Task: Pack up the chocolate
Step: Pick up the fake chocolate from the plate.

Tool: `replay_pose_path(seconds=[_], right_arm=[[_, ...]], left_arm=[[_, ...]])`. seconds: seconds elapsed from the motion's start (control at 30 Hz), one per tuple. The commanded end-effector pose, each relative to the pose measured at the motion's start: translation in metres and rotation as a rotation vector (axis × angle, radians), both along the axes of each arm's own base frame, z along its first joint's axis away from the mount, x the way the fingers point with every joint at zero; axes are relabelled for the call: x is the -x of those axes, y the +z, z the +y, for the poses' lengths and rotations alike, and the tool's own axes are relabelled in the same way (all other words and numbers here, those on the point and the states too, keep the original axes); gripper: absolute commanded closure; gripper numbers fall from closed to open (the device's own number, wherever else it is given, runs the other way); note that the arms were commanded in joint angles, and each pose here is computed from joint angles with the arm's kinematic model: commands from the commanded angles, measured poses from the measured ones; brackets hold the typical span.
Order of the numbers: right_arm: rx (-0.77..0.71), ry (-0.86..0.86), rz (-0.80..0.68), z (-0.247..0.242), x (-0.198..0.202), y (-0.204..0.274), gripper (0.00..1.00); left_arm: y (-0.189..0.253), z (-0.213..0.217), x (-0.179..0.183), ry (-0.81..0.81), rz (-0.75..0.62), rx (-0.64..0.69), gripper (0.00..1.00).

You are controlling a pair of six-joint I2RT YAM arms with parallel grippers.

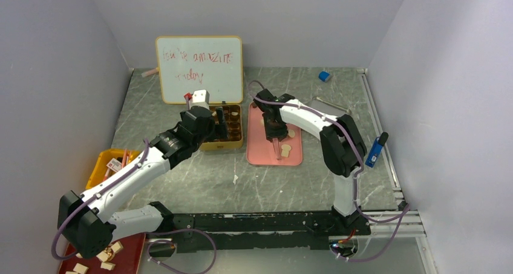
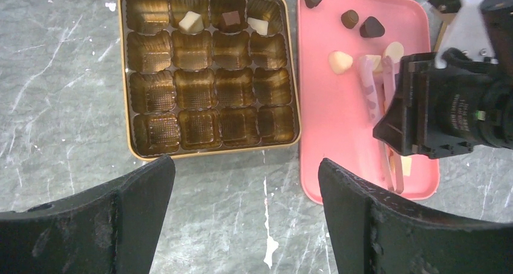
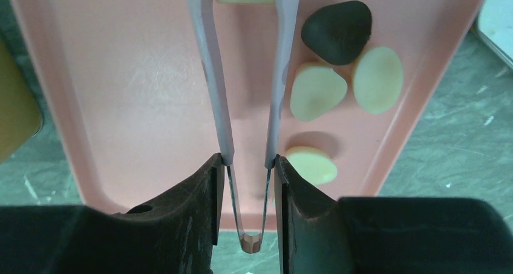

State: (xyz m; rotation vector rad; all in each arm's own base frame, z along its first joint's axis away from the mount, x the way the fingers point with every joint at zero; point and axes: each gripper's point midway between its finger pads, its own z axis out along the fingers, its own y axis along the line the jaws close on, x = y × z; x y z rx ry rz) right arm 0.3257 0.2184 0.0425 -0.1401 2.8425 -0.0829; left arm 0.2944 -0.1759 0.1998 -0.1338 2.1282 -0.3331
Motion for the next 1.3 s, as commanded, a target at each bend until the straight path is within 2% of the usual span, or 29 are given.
replay_pose_path(seconds=[0.0, 0.43, 1.0, 1.27], right_arm=[[-0.049, 0.011, -0.066, -0.002, 0.003, 0.039, 0.94], [-0.104, 0.083, -0.087, 0.005, 0.022, 0.066, 0.99], [-0.157, 0.295, -0.087, 0.089, 0.013, 0.088, 0.99], [-0.159, 0.346, -0.082, 0.109, 0.009, 0.087, 0.99]], left_arm=[[0.017, -0.002, 0.000, 0.007, -0.032, 0.048, 0.07], [0.030, -0.001, -0.006, 0.029, -0.058, 0.049, 0.08], [0.040, 0.011, 0.000, 0.069, -0.074, 0.055, 0.07], [0.041, 0.013, 0.002, 0.075, -0.077, 0.064, 0.07]])
